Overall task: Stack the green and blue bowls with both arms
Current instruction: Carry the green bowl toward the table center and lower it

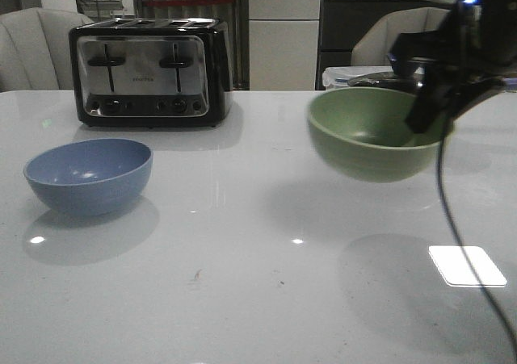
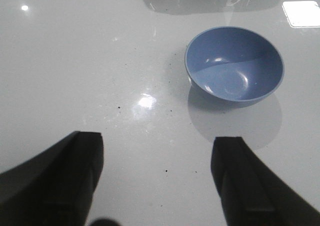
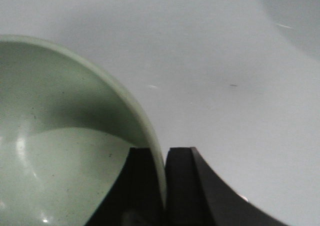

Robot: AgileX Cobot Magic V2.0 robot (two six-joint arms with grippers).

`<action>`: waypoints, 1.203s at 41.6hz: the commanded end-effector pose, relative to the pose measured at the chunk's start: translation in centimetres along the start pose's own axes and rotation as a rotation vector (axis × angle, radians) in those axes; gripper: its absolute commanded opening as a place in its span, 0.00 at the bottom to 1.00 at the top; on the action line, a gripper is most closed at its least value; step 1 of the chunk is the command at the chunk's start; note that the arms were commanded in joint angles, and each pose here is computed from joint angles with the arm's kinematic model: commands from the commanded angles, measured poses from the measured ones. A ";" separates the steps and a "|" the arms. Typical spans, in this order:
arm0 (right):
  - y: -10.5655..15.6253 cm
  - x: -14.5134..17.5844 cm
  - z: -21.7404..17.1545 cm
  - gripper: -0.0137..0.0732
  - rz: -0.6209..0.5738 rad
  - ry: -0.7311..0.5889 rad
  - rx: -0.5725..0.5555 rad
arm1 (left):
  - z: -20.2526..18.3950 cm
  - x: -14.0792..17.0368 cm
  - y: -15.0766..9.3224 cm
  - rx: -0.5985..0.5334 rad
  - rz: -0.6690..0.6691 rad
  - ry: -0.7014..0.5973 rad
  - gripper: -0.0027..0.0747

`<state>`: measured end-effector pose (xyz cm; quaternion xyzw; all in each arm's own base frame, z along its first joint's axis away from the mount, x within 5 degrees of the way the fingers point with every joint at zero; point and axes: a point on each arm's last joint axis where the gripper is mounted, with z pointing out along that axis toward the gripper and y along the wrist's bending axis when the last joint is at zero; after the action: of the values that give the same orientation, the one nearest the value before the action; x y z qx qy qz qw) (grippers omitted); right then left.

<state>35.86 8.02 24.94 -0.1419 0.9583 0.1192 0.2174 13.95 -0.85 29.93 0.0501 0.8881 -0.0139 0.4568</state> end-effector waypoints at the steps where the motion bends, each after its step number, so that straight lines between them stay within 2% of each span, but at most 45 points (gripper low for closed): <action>1: 4.4 -1.1 -1.4 0.22 -0.110 -0.074 -0.054 | -0.5 -1.6 0.0 0.000 -0.006 -0.106 0.69; 6: 8.3 -0.5 0.7 0.22 -0.200 -0.027 -0.106 | -0.5 -1.6 0.0 0.000 -0.006 -0.106 0.69; 11: 10.7 0.1 2.3 0.22 -0.255 -0.002 -0.133 | -0.5 -1.6 0.0 0.000 -0.006 -0.106 0.69; 25: 10.5 0.2 5.4 0.23 -0.291 0.014 -0.090 | -0.5 -1.6 0.0 0.000 -0.006 -0.106 0.69; 28: 10.3 0.2 5.5 0.29 -0.300 0.013 -0.079 | -0.5 -1.6 0.0 0.000 -0.006 -0.106 0.69; 34: 9.7 -0.1 5.5 0.51 -0.296 -0.004 -0.062 | -0.5 -1.6 0.0 0.000 -0.006 -0.106 0.69; 39: 9.3 -0.3 5.1 0.64 -0.287 -0.018 -0.056 | -0.5 -1.6 0.0 0.000 -0.006 -0.106 0.69; 41: 9.3 -0.4 4.6 0.66 -0.287 -0.029 -0.056 | -0.5 -1.6 0.0 0.000 -0.006 -0.106 0.69; 46: 9.6 -0.8 2.5 0.66 -0.293 -0.079 -0.059 | -0.5 -1.6 0.0 0.000 -0.006 -0.106 0.69; 50: 10.2 -1.0 -0.5 0.66 -0.302 -0.151 -0.067 | -0.5 -1.6 0.0 0.000 -0.006 -0.106 0.69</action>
<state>34.23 17.89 21.80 -0.2827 0.9282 0.1137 0.2137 13.95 -0.85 29.93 0.0501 0.8881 -0.0139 0.4568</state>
